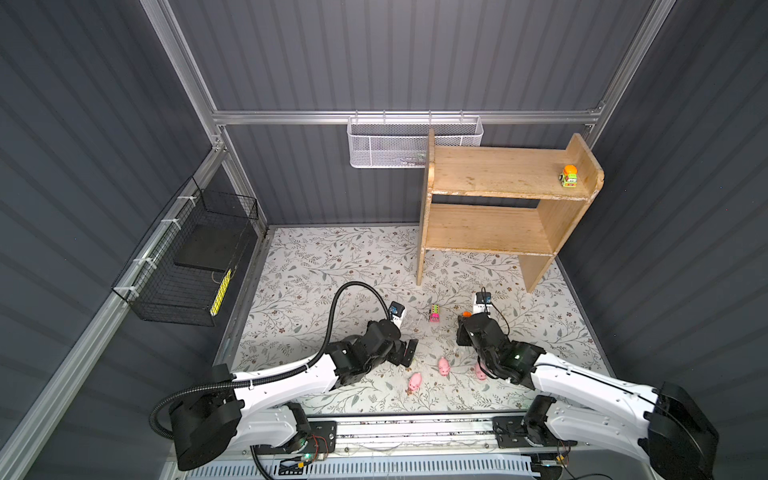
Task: Place and organize the plastic toys onto the shelf
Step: 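Lift the second truck with the right gripper and carry it toward the shelf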
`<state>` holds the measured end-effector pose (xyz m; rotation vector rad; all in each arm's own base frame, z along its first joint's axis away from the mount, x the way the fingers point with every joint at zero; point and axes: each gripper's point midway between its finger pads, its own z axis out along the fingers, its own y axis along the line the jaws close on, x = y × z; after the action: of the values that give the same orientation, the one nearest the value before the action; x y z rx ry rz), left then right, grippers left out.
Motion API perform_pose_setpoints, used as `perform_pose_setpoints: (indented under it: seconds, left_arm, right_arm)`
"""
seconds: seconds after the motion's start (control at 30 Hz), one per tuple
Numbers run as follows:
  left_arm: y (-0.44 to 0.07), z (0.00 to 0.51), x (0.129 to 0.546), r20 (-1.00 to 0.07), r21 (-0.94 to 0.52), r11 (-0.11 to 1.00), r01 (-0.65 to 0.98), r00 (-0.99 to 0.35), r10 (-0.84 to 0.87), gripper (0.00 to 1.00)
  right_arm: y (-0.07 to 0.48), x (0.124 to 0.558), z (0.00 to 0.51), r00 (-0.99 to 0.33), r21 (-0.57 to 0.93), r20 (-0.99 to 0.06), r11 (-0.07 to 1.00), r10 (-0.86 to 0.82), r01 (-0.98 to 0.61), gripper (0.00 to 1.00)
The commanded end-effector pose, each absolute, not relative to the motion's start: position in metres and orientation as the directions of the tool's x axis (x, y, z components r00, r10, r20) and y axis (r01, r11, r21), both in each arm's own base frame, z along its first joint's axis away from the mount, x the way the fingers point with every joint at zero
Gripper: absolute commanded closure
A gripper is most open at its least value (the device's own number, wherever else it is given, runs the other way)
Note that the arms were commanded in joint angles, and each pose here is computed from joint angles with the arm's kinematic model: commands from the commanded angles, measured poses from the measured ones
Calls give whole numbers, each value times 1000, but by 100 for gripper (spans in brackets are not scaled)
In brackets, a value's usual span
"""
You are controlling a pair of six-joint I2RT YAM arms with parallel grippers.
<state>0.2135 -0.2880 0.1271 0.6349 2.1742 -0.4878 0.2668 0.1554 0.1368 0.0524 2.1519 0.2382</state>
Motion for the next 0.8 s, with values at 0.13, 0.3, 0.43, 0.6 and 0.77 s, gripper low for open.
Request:
perform_pose_setpoints:
  seconds: [0.13,0.3,0.43,0.6,0.77]
  left_arm:
    - [-293,169,215,-831,-114,774,623,-486,270,0]
    - [-294,189,215,-849,-97,763,639,-453,272,0]
    - [-295,199,216,-856,-85,755,650,-436,279,0]
    - [-300,206,215,-859,-80,738,670,-421,290,0]
    - [-305,211,215,-861,-70,726,684,-410,303,0]
  right_arm:
    - [144,252,183,-606,78,-795,990,-7,-114,74]
    - [141,252,236,-558,53,-829,988,-38,-146,74]
    - [137,254,278,-503,17,-862,987,-67,-161,74]
    - [132,260,324,-438,-30,-893,986,-100,-164,73]
    - [117,271,369,-370,-47,-924,990,-93,-132,72]
